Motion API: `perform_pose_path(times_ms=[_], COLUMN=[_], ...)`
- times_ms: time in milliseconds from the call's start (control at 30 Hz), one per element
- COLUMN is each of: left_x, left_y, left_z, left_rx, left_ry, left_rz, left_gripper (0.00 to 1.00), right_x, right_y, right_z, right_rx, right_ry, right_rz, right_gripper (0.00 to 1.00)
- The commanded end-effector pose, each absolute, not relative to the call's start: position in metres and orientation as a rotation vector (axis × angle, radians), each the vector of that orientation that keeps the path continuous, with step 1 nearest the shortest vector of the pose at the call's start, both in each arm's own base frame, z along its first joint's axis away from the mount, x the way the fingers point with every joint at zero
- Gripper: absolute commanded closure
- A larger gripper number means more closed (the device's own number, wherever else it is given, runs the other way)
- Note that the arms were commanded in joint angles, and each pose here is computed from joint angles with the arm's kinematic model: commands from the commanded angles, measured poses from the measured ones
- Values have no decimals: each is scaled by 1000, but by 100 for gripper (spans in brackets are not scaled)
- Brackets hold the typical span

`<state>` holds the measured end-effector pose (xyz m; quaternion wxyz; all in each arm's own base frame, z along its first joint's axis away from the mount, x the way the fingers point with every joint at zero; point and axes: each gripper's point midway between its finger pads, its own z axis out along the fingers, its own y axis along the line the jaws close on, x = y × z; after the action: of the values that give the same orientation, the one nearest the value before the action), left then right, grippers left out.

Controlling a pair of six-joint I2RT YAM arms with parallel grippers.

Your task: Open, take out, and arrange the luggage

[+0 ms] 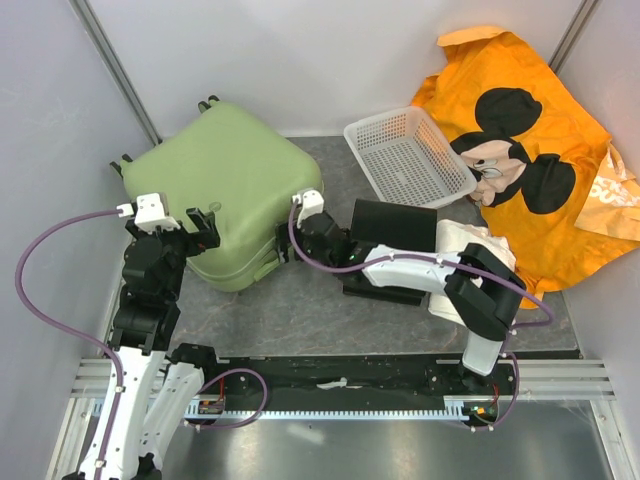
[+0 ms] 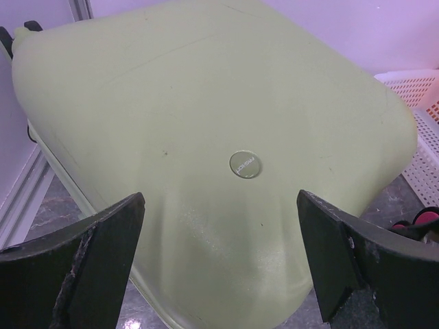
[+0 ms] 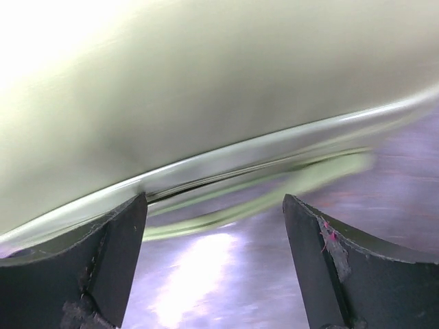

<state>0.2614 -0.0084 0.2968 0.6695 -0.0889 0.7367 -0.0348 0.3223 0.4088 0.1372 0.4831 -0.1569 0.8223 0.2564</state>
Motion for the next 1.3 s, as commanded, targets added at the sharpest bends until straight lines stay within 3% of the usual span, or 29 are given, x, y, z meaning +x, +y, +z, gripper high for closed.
perform_pose_path(times_ms=[0, 167, 367, 800, 1000, 1133, 1267], left_x=[264, 264, 265, 276, 287, 304, 306], left_y=[-4, -5, -2, 10, 18, 21, 56], left_z=[308, 308, 306, 298, 310, 320, 325], left_rx=[-222, -220, -228, -314, -436, -448, -573], left_ry=[1613, 1612, 1621, 1696, 1691, 1723, 1695], left_rz=[-69, -71, -56, -2, -93, -189, -141], left_gripper=[1, 1, 1, 0, 1, 1, 1], right_x=[274, 254, 267, 287, 272, 259, 230], right_y=[453, 472, 469, 467, 475, 486, 505], right_z=[153, 154, 128, 101, 74, 76, 74], right_rx=[-412, -544, -851, -1306, -1433, -1419, -1446], right_ry=[1920, 1843, 1732, 1623, 1629, 1637, 1631], right_rz=[763, 787, 560, 564, 634, 737, 821], right_gripper=[12, 10, 6, 7, 21, 43, 55])
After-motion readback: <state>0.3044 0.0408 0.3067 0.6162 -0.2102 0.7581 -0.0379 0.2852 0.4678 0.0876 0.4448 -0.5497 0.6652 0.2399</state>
